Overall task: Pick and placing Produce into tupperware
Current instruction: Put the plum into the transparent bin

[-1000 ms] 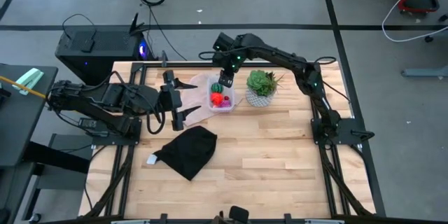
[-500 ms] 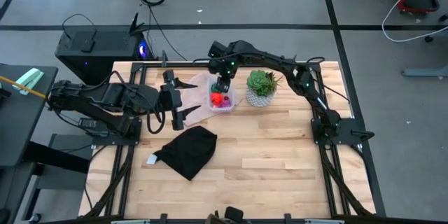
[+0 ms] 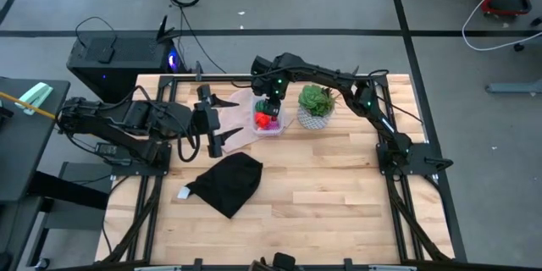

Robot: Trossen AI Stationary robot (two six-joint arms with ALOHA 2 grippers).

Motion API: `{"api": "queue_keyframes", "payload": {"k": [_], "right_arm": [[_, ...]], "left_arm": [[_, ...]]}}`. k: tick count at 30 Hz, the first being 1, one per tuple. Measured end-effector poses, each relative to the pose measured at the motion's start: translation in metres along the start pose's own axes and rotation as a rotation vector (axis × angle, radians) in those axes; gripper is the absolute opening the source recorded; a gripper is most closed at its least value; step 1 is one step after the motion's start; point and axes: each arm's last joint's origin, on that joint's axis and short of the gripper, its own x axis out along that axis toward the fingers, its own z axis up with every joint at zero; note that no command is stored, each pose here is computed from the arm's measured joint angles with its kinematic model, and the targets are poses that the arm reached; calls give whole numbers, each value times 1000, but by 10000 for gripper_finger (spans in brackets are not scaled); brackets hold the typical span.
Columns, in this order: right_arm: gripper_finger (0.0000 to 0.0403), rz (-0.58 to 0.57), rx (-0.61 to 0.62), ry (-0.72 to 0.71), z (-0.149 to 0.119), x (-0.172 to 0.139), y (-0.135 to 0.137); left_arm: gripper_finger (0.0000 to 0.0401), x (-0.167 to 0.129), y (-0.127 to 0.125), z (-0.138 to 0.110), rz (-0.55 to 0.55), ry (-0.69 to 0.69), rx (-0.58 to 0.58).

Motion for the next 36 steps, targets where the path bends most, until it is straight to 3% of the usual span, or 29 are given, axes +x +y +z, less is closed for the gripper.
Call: {"api": "queue_keyframes", "payload": {"k": [28, 36], "right_arm": [[121, -4, -5, -7, 1, 0, 2], [142, -15, 1, -5, 1, 0, 2]], "left_arm": [[302, 0, 0, 0, 0, 2, -2], [302, 0, 0, 0, 0, 3, -2]]}}
